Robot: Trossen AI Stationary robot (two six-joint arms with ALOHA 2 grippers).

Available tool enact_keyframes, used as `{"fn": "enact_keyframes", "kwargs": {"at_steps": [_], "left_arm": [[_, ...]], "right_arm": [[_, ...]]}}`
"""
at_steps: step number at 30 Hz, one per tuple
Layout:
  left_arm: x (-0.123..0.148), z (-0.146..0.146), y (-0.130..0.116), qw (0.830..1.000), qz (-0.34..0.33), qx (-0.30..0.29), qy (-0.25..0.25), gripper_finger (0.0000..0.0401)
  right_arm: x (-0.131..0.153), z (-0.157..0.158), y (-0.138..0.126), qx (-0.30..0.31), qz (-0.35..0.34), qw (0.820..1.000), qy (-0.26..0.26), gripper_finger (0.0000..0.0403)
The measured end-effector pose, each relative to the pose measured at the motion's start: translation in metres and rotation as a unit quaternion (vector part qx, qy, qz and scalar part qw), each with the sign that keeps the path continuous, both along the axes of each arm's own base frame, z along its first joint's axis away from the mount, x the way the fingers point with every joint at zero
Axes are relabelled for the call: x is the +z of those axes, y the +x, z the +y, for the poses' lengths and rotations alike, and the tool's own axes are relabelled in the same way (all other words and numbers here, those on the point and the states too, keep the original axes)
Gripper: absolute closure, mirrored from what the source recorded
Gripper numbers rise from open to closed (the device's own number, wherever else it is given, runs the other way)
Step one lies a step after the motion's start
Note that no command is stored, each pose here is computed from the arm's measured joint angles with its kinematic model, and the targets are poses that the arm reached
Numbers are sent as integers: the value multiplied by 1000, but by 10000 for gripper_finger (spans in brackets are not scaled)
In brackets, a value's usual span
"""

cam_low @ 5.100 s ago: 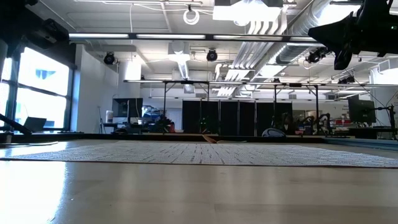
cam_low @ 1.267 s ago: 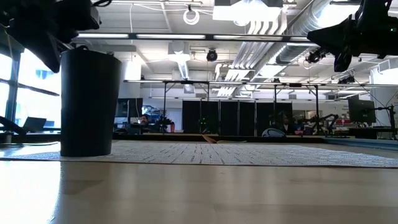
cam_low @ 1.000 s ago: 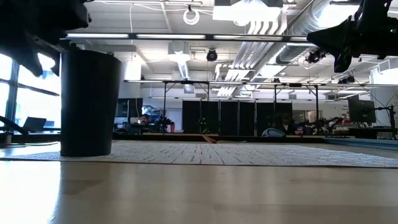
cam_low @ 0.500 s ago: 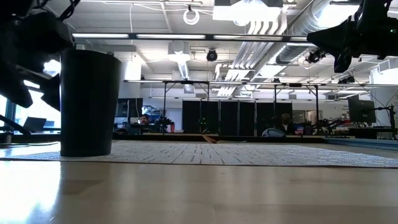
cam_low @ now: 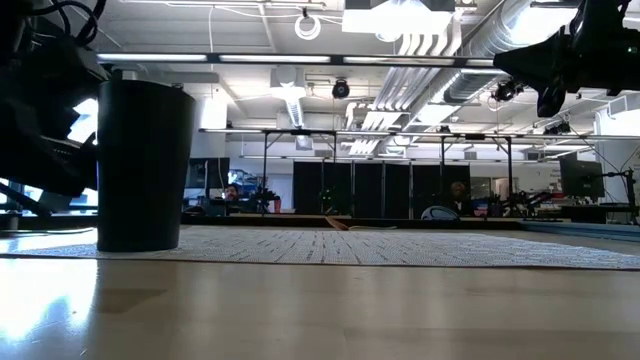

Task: Pick & Place Utensil
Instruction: Put the black cup on the gray mat

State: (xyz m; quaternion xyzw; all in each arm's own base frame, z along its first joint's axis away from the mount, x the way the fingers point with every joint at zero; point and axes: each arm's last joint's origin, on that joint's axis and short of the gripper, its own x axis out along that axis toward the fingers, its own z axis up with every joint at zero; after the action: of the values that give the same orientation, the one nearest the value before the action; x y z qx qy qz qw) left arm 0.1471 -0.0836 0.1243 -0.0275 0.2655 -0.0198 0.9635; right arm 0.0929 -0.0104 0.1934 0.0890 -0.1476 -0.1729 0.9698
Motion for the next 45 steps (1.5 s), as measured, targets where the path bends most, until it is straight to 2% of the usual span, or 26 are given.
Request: {"fn": "enact_keyframes", "kwargs": {"at_steps": [12,19,25,29,35,45], "left_arm": [[-13,-11,19,999,-51,10,-11,52],[-16,-15,27,995,-93,22,-5,52],[-17,-21,37,994,-101,28,9,52],[-12,-27,48,993,-114,40,17,65],[0,-35,62,990,-137,31,29,119],[24,-5,104,984,-171,46,17,95]], "right_arm": [[0,0,0,0,1,1000,0,391],[0,0,0,0,1,1000,0,391],[0,0,0,0,1,1000,0,391],[0,0,0,0,1,1000,0,391],[0,0,0,0,1,1000,0,391],[0,0,0,0,1,1000,0,391]]}}
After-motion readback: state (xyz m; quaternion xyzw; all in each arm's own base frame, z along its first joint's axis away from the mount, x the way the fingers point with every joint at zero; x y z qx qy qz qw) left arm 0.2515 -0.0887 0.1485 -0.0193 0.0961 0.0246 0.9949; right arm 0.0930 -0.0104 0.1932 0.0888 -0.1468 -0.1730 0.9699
